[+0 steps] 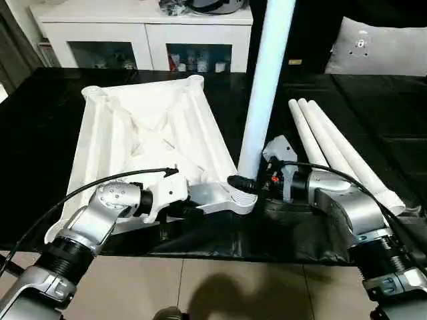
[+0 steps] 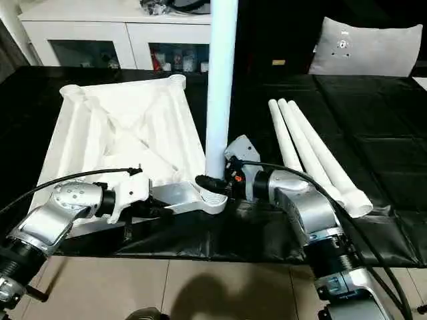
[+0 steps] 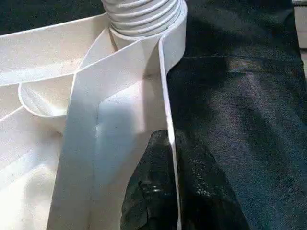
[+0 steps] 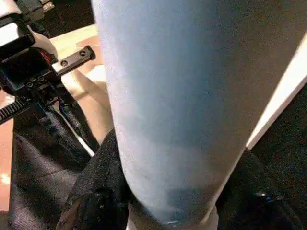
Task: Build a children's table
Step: Insert table leg to table base
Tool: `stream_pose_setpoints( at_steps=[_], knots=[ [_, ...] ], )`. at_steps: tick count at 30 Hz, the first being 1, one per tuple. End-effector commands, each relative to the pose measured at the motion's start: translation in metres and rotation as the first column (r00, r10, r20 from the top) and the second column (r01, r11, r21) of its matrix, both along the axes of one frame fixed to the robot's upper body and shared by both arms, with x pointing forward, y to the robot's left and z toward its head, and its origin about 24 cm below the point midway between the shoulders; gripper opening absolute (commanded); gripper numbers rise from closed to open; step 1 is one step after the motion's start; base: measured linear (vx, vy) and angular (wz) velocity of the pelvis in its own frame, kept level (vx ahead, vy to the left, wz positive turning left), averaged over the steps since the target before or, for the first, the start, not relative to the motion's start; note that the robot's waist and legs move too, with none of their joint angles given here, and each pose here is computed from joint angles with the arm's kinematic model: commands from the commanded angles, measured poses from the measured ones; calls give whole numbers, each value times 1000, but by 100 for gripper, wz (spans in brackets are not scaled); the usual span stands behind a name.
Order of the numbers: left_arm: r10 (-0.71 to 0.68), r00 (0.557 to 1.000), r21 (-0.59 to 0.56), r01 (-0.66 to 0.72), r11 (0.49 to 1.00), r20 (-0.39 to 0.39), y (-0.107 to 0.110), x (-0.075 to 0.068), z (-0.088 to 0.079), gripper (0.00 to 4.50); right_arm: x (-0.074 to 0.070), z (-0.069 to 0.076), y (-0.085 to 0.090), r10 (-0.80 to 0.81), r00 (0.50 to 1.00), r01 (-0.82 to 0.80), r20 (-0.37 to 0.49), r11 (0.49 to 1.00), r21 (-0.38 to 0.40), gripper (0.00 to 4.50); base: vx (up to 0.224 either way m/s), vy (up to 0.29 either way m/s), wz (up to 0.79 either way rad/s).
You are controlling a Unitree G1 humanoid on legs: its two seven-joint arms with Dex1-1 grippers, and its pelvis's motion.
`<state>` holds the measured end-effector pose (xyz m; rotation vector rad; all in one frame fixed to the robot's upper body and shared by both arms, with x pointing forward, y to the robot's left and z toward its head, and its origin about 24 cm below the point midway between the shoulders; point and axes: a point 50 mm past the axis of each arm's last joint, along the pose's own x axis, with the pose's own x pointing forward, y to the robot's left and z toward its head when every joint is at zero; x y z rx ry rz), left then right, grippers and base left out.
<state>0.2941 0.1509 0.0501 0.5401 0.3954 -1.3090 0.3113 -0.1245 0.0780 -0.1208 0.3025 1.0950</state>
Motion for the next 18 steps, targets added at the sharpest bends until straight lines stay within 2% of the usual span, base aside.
stream_pose_setpoints(
  at_steps=[1, 4, 5, 6, 8, 13, 16, 18],
  knots=[
    [-91, 996, 5, 91, 996, -11, -11, -5, -2, 0, -5, -21, 2, 5, 996, -9, -86, 999, -48, 191, 0, 0, 0],
    [-95, 995, -10, 95, 995, -27, -12, -6, -2, 0, 0, -22, 2, -24, 996, 22, -89, 999, -29, 191, 0, 0, 0],
    [-75, 996, -29, 74, 997, -46, -12, -5, -2, 0, 2, -22, 2, -47, 993, 49, -110, 999, 22, 191, 0, 0, 0],
    [-75, 996, -29, 74, 997, -46, -12, -5, -2, 0, 2, -22, 2, -47, 993, 49, -110, 999, 22, 191, 0, 0, 0],
    [-56, 995, -95, 48, 994, -83, -14, -6, 0, 0, 3, -24, -1, -61, 988, 72, -141, 995, 73, 191, 0, 0, 0],
    [-20, 996, -103, 11, 995, -92, -14, -5, -3, 0, -5, -37, -10, -84, 972, 117, -219, 983, 139, 191, 0, 0, 0],
    [-9, 996, -99, 1, 995, -87, -13, -4, -4, 0, -7, -40, -13, -104, 967, 144, -232, 976, 163, 191, 0, 0, 0],
    [-8, 998, -89, 2, 996, -70, -13, -4, -5, 0, -11, -48, -19, -141, 960, 187, -243, 966, 177, 191, 0, 0, 0]
  ],
)
